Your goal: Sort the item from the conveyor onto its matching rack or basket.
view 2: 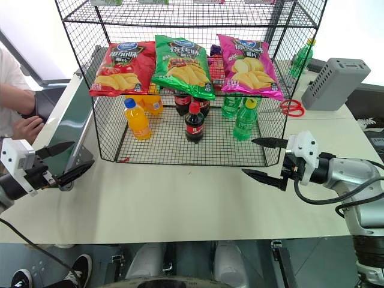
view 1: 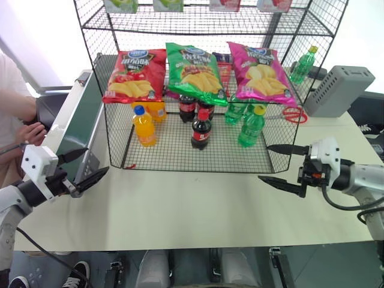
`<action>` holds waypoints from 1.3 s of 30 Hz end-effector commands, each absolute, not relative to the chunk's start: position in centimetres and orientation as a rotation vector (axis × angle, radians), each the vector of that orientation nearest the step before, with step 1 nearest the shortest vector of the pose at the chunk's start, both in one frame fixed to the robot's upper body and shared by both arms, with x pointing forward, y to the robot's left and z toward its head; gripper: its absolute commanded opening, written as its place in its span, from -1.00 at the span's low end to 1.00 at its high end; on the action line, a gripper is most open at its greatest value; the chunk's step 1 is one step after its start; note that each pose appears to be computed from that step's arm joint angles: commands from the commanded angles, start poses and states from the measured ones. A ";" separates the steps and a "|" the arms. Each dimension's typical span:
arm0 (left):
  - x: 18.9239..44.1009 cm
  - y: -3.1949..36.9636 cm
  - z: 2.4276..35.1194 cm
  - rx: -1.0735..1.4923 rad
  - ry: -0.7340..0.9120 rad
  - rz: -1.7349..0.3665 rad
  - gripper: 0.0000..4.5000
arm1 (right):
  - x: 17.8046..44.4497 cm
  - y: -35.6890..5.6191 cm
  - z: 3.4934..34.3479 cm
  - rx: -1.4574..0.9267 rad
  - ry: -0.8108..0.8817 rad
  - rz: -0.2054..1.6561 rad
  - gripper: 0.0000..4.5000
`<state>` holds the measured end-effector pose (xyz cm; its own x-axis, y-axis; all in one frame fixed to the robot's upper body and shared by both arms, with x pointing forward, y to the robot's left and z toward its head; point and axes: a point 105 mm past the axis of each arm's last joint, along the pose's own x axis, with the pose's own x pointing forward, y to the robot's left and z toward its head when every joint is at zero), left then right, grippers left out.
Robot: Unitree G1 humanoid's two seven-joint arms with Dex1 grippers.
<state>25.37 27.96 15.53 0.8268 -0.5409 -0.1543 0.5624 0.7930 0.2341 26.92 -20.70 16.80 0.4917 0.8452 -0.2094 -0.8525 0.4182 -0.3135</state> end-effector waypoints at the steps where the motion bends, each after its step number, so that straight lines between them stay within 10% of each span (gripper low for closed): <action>1: 25.4 28.3 16.2 0.308 0.045 -0.567 1.00 | 27.3 -20.6 17.2 -0.424 -0.011 1.060 0.98; 39: 26.6 25.9 16.1 0.307 -0.052 -0.757 1.00 | 27.1 -22.3 16.4 -0.479 -0.019 0.987 0.98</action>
